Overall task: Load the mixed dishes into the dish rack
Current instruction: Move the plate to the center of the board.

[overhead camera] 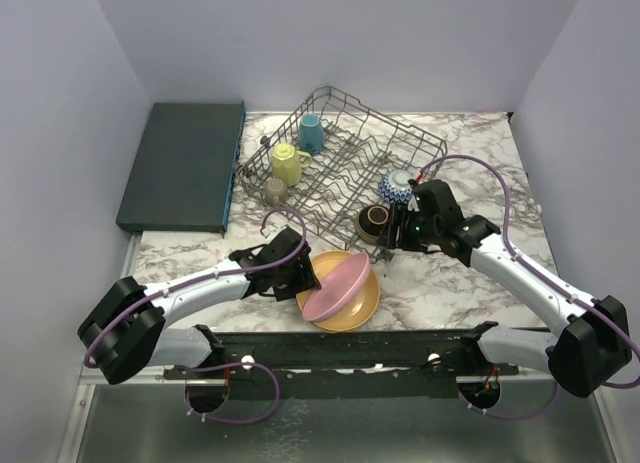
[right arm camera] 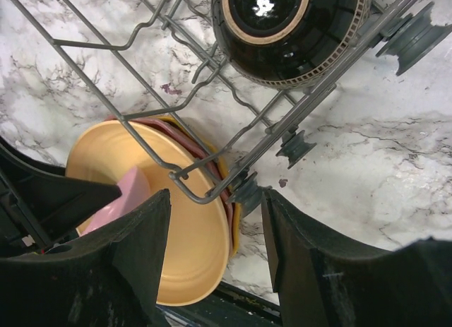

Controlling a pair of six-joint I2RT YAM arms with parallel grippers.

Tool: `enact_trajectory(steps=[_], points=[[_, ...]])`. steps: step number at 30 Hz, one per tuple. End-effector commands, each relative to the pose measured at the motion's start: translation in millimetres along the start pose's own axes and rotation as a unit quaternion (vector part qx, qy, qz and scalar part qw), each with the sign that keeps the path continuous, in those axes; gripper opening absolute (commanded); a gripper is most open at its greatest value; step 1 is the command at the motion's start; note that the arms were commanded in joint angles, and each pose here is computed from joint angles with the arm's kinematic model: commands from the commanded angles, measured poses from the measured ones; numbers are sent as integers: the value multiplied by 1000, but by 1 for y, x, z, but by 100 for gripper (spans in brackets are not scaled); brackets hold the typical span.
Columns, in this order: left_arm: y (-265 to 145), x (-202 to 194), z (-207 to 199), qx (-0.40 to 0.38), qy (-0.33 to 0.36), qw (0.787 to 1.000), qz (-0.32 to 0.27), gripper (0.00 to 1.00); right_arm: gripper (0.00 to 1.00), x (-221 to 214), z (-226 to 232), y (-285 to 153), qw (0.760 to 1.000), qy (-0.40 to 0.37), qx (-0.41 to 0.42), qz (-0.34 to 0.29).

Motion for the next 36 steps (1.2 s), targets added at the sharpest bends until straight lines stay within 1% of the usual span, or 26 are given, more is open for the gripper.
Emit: enact_trajectory(steps=[1, 11, 16, 22, 36], points=[[7, -32, 17, 42, 3, 998, 37, 56, 60, -7, 4, -9, 1000, 3, 24, 5], [12, -48, 7, 49, 15, 998, 25, 56, 60, -18, 0, -22, 999, 23, 25, 11], [12, -47, 5, 48, 16, 999, 19, 56, 60, -21, -1, -31, 999, 30, 20, 11], [8, -43, 2, 40, 4, 999, 1, 60, 61, -26, -3, -40, 999, 37, 18, 14], [-12, -34, -6, 8, -8, 999, -35, 63, 63, -35, -9, -43, 998, 50, 10, 20]])
Point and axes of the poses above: each gripper's point midway between its finger pads, its own y axis out along the fingers, its own z axis along the line the jaws close on, x = y × z, the point moved 7 cm from there along -y, back along the fingers, and after that the axes turned 3 degrees about y, right-handed, at the moved point
